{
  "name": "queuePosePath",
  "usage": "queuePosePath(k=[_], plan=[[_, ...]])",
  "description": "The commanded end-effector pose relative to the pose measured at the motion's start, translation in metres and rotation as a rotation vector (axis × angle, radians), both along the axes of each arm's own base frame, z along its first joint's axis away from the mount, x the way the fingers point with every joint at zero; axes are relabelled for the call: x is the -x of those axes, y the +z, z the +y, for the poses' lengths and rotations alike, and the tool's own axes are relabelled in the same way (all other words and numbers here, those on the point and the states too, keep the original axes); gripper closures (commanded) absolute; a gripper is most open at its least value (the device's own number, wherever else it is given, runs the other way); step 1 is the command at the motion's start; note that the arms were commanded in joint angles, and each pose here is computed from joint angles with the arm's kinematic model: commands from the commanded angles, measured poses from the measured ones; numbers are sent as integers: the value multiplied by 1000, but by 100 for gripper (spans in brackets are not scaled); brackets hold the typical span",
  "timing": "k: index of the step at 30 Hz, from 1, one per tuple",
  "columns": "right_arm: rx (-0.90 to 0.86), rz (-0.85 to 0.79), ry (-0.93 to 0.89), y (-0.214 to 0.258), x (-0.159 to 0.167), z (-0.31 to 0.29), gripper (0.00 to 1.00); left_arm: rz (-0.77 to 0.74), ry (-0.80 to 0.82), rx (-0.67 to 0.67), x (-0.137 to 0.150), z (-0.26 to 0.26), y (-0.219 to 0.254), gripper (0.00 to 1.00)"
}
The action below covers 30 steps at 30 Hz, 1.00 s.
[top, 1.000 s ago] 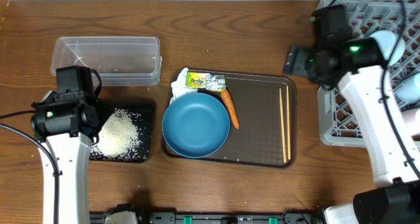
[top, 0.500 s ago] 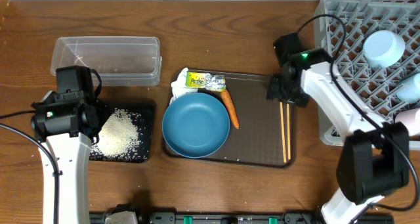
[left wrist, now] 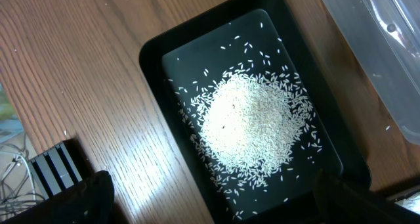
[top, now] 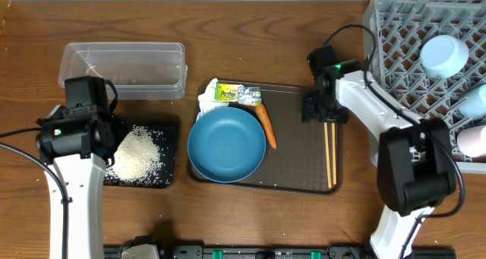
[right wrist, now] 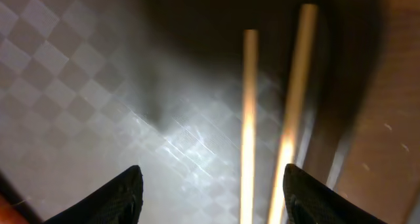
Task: Sort waste into correct bins and load items into the dishwasher rack
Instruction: 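Reach the right gripper down to the wooden chopsticks on the tray, then grasp one chopstick and carry it into the rack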
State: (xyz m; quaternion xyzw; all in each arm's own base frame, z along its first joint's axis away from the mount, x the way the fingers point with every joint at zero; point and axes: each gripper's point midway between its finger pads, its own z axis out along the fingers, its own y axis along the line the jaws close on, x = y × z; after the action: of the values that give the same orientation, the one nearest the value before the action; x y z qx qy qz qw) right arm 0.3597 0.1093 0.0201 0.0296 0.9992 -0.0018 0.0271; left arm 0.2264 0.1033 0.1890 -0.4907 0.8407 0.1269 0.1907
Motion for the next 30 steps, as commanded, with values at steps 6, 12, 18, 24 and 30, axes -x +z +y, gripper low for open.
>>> queuePosePath(k=[6,12,18,24,30], plan=[[-13,38,62,-14,5,4,32,-9,11,-3,-1,2,3,1],[-10,83,69,-23,19,2,32,-9,12,-2,0,2,3,1],[-7,143,67,-36,40,-3,33,-9,11,-3,-1,2,3,1],[-58,175,66,-45,52,4,40,-9,11,-3,0,2,3,1],[-66,193,65,-46,58,5,65,-9,11,-3,0,2,3,1]])
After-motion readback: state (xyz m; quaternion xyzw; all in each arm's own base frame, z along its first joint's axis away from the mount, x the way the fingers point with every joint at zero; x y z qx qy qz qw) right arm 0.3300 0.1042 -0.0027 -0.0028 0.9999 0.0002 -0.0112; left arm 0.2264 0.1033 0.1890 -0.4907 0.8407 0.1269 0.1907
